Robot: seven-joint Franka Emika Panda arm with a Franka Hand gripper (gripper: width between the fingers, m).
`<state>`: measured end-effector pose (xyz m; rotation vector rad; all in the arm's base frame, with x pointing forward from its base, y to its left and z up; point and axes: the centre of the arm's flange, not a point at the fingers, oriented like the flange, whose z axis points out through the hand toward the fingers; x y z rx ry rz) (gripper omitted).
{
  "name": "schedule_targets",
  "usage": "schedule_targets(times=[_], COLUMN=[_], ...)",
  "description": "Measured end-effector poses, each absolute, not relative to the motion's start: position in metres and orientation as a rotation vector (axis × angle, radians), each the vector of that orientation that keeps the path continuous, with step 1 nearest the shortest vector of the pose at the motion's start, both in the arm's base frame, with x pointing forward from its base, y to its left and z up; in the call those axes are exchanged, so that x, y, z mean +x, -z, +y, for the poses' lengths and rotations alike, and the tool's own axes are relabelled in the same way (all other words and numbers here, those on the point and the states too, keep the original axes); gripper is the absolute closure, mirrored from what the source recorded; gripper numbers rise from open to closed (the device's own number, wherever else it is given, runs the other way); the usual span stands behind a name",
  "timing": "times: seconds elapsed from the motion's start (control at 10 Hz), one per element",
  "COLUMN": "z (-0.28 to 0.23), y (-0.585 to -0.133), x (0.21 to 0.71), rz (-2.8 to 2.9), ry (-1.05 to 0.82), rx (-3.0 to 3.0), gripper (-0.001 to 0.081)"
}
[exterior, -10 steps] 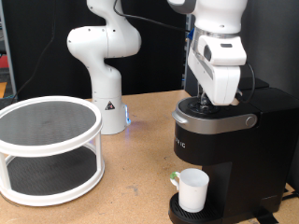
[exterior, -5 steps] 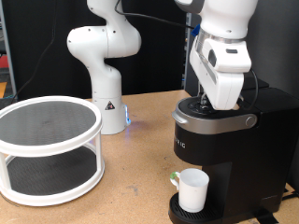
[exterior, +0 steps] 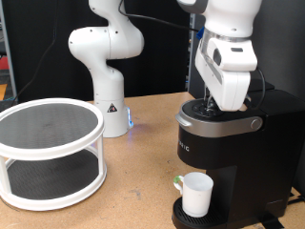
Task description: Make a cup of coffee with the keurig machine
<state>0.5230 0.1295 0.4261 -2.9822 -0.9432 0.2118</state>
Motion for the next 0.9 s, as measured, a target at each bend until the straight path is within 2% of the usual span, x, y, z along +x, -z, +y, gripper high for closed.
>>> schedule_targets(times=[0.3,0.9], z=[0.128,0.125], y=[-0.427,-0.453], x=[0.511,0.491], rz=[-0.877,-0.794], ry=[-0.005,0.101], rx=[-2.962,-2.898], gripper=[0.0804,0.0804])
